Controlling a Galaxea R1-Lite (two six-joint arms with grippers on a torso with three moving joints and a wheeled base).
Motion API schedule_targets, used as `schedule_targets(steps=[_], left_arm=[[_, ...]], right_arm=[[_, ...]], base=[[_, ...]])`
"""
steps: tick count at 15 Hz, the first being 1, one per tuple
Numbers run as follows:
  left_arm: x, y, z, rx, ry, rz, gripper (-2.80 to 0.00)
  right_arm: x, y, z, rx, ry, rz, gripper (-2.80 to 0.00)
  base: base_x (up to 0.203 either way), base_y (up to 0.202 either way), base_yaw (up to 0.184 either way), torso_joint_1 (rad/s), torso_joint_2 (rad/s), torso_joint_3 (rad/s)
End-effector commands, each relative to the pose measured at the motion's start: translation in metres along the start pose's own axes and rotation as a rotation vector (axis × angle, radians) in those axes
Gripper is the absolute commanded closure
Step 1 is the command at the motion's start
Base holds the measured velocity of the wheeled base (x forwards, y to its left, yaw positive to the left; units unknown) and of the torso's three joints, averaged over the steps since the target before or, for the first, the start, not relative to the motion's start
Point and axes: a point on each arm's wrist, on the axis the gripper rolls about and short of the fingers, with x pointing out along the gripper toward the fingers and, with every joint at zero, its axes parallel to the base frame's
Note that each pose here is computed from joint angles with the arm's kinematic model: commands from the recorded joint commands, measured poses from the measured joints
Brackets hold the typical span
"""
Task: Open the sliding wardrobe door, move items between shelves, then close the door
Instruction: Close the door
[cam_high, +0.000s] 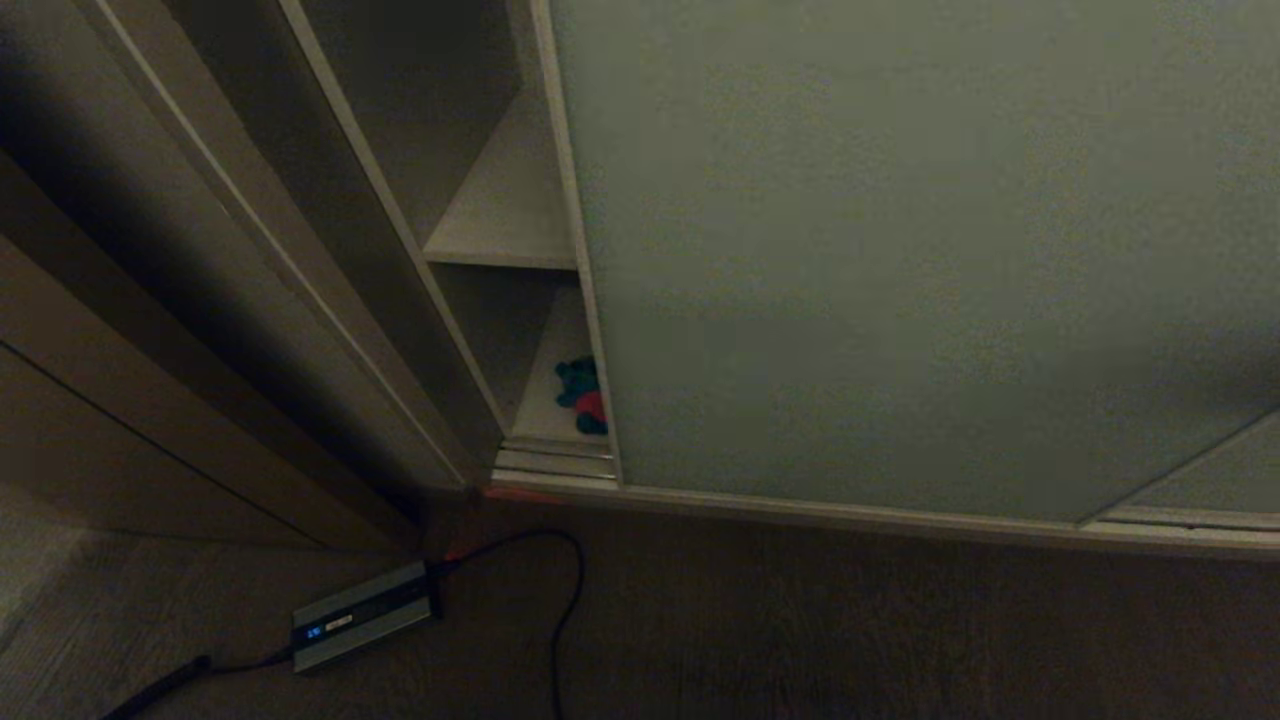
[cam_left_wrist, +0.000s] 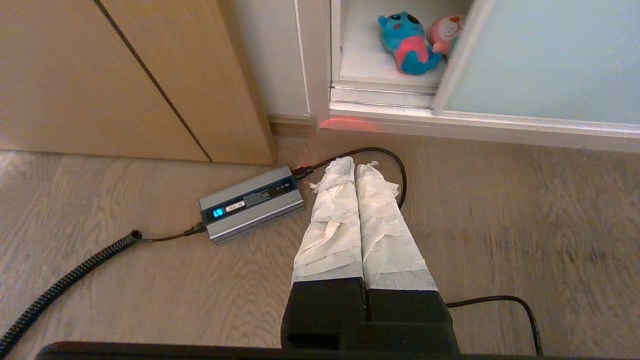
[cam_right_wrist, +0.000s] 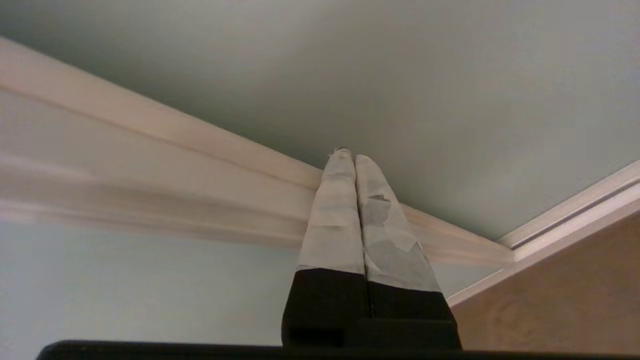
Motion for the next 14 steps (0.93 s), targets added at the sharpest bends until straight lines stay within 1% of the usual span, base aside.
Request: schedule_targets(steps=[1,5,6,11,14], left_arm=[[0.0,0.0,0.0,0.0,-0.003,0.001,0.0],[0.0,0.0,0.0,0.0,-0.003,0.001,0.0],[0.0,0.0,0.0,0.0,-0.003,0.0,0.0],[0.0,0.0,0.0,0.0,-0.002,-0.001,0.0],[0.0,0.0,0.0,0.0,-0.002,0.001,0.0]], right_arm=[[-0.014,0.022,-0.007,-0.001,0.009,0.016,0.0],[-0.021,0.035,-0.016,0.003,0.028,0.024,0.0],[-0.026,0.041,-0.018,0.004,0.034,0.027,0.0],[-0.049,0.069,-0.037,0.011,0.111,0.088,0.0],[-0.061,0.079,-0.045,0.017,0.144,0.113,0.0]], base=[[0.0,0.0,0.0,0.0,0.0,0.0],[0.0,0.0,0.0,0.0,0.0,0.0],[0.0,0.0,0.0,0.0,0.0,0.0],[0.0,0.0,0.0,0.0,0.0,0.0],[0.0,0.0,0.0,0.0,0.0,0.0]])
